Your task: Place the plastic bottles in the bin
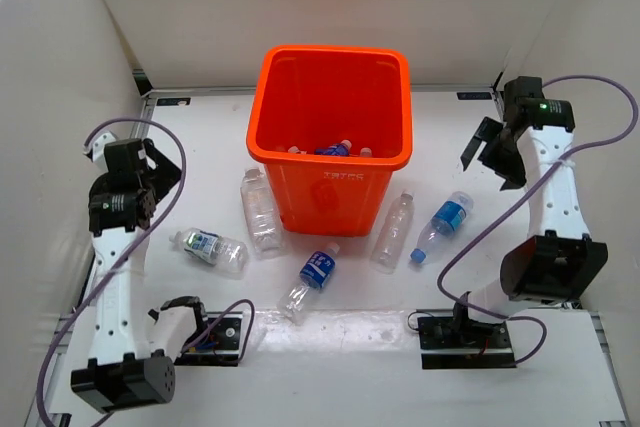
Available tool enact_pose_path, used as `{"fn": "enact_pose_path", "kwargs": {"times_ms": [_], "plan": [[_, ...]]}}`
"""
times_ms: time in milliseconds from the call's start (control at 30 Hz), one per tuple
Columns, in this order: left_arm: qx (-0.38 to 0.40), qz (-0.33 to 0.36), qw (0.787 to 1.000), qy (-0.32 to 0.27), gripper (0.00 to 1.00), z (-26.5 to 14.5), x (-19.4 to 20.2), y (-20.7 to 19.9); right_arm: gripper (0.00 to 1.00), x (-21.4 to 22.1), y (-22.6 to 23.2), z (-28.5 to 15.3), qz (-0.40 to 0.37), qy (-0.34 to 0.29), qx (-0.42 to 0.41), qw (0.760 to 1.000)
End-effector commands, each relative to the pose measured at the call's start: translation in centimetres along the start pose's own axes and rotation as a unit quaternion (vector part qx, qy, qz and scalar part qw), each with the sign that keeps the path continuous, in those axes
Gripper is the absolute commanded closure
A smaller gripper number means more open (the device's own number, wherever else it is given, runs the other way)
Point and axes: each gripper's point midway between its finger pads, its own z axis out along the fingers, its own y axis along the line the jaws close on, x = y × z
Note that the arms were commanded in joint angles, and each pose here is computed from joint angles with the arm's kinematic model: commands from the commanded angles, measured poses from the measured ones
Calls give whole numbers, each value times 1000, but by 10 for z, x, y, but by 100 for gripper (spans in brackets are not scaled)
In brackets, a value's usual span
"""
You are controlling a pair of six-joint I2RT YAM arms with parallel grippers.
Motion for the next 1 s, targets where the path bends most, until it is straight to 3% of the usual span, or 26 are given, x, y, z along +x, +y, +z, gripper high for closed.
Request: {"fn": "enact_pose_path", "kwargs": {"times_ms": [0, 67, 200, 267, 300, 367, 400, 467, 533, 567, 667, 967], "plan": [[0, -2, 999, 51, 0, -22, 30, 7, 10, 9, 6, -14, -11, -18, -4, 1000], [-1, 7, 998, 54, 0, -30, 34, 11, 10, -1, 8, -28, -14, -47, 2, 999], [-2, 46, 998, 33, 0, -45, 28, 15, 10, -6, 19, -46, -47, -46, 6, 998], [0, 78, 997, 20, 0, -51, 24, 16, 10, -9, 21, -62, -93, -94, 65, 989], [3, 88, 996, 16, 0, -53, 23, 16, 10, -21, 4, -68, -89, -140, 132, 977], [4, 96, 995, 9, 0, -55, 22, 17, 10, -2, 9, -51, -95, -138, 156, 973], [8, 94, 996, 3, 0, -55, 21, 16, 10, 8, 2, -32, -96, -108, 169, 975], [10, 92, 996, -1, 0, -55, 23, 18, 10, 44, 9, -5, -78, 9, 125, 989], [8, 89, 996, -2, 0, -54, 26, 21, 10, 47, -3, 6, -24, 37, 112, 993], [5, 86, 996, -6, 0, -55, 27, 24, 10, 69, 8, 17, -17, 74, 61, 995], [10, 94, 995, -4, 0, -52, 34, 22, 10, 78, 11, 31, 6, 106, 7, 994], [14, 91, 996, -4, 0, -48, 42, 21, 10, 108, -2, 81, 56, 231, 10, 971]]}}
